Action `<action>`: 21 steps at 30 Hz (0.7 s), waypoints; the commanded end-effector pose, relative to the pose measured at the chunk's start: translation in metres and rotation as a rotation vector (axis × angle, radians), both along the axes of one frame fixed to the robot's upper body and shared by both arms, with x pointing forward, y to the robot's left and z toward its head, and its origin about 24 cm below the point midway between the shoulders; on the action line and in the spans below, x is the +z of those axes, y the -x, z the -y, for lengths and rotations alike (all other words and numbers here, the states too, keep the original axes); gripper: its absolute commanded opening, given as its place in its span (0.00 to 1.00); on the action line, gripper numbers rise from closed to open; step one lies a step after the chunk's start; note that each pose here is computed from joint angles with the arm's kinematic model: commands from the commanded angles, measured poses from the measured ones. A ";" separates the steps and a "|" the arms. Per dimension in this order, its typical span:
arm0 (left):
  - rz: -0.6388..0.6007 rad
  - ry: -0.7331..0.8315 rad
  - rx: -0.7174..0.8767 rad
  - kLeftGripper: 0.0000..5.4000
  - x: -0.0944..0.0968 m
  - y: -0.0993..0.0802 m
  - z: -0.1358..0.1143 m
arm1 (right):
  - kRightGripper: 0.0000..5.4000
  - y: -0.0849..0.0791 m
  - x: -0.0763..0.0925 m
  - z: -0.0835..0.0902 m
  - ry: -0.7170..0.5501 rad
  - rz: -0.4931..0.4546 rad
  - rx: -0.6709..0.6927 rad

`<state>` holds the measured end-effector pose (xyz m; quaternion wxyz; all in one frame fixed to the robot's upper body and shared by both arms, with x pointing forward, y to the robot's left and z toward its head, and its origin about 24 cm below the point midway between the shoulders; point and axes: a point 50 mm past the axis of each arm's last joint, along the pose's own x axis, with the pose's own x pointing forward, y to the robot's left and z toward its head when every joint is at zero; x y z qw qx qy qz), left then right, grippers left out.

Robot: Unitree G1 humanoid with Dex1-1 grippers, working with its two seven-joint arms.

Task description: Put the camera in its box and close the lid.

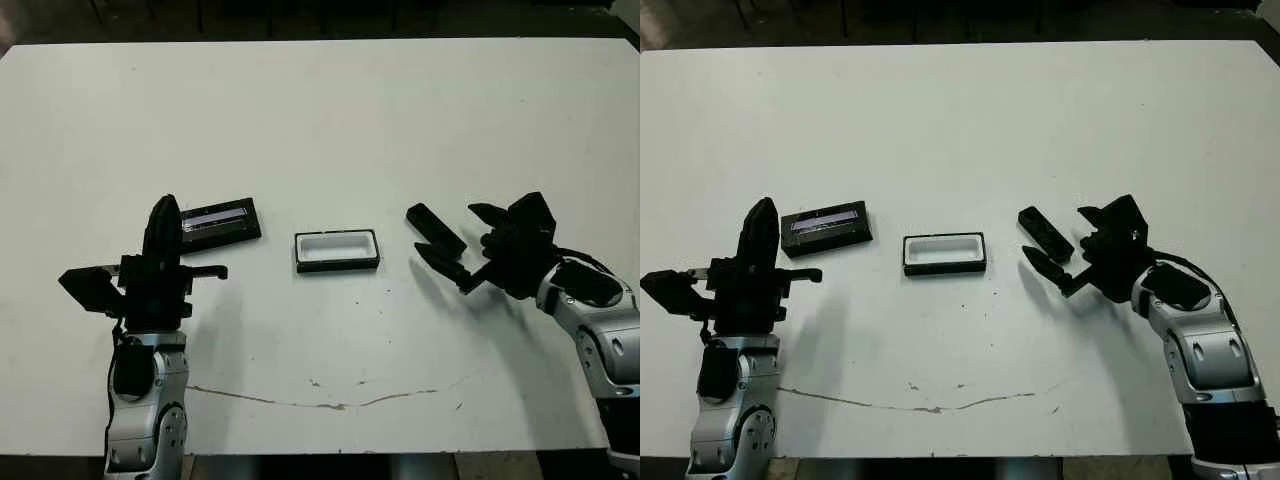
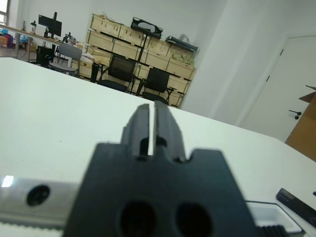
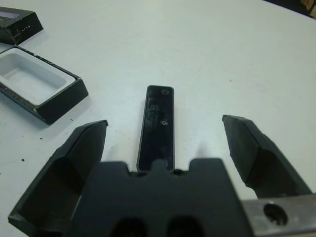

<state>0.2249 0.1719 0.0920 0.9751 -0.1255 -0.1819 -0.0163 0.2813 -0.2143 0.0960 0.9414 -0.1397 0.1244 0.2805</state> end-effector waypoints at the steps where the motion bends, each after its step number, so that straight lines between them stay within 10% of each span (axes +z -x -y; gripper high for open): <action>1: -0.031 -0.011 0.006 0.00 -0.008 0.002 -0.003 | 1.00 0.005 -0.014 0.001 0.014 -0.050 -0.014; 21: -0.028 -0.019 0.002 0.00 -0.009 0.004 -0.005 | 0.96 0.020 -0.037 -0.006 0.089 -0.072 -0.058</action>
